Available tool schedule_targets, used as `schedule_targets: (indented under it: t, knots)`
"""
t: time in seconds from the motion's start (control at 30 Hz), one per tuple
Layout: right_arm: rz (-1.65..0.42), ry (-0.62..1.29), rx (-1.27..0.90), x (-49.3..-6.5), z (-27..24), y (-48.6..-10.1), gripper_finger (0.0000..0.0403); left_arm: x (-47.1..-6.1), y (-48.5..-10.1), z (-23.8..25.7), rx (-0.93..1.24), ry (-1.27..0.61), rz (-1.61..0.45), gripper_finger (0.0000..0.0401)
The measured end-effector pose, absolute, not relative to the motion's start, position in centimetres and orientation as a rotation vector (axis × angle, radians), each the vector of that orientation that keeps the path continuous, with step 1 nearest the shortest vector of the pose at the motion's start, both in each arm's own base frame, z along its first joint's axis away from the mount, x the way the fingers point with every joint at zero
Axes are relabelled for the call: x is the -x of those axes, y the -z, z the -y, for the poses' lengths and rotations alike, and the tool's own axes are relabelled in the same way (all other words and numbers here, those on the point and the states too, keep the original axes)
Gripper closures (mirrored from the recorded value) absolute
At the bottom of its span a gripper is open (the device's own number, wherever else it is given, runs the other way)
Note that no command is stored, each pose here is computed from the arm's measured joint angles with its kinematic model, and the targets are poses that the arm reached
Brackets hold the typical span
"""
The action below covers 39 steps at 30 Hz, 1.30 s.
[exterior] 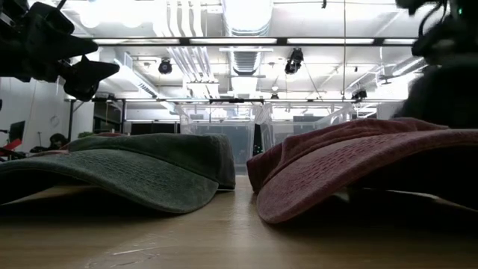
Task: Pick & Place hat
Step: Put the right black cap into the right transparent bin
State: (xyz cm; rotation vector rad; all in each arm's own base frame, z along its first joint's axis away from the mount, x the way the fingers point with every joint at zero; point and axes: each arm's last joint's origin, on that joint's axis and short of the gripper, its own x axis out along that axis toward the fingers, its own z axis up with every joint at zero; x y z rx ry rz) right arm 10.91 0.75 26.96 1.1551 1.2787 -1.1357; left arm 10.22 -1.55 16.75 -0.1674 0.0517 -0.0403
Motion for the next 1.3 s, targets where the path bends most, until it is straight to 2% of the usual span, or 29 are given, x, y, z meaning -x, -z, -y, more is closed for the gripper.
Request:
schedule_targets:
  t: [0.47, 0.7, 1.03, 1.17, 1.3]
  knots:
    - [-1.055, 0.836, -1.121, -10.5, -0.6, -34.8, 0.0390, -10.2, -17.2, 1.6, 0.184, 0.049, -0.011, 0.0146]
    - [-0.695, 0.693, -1.110, -12.0, -0.2, -38.6, 0.0390, -10.2, -17.4, 1.6, 0.190, 0.051, 0.009, 0.0146]
    - [-0.206, 0.823, -0.959, -15.9, 0.8, -42.0, 0.0390, -10.2, -17.3, 1.6, 0.184, 0.051, 0.007, 0.0146]
    - [-0.103, 0.923, -0.854, -17.8, 1.4, -42.0, 0.0390, -10.2, -17.3, 1.6, 0.184, 0.051, 0.007, 0.0146]
    - [-0.120, 1.014, -0.742, -19.9, 2.9, -41.0, 0.0390, -10.2, -17.3, 1.6, 0.184, 0.051, 0.006, 0.0146]
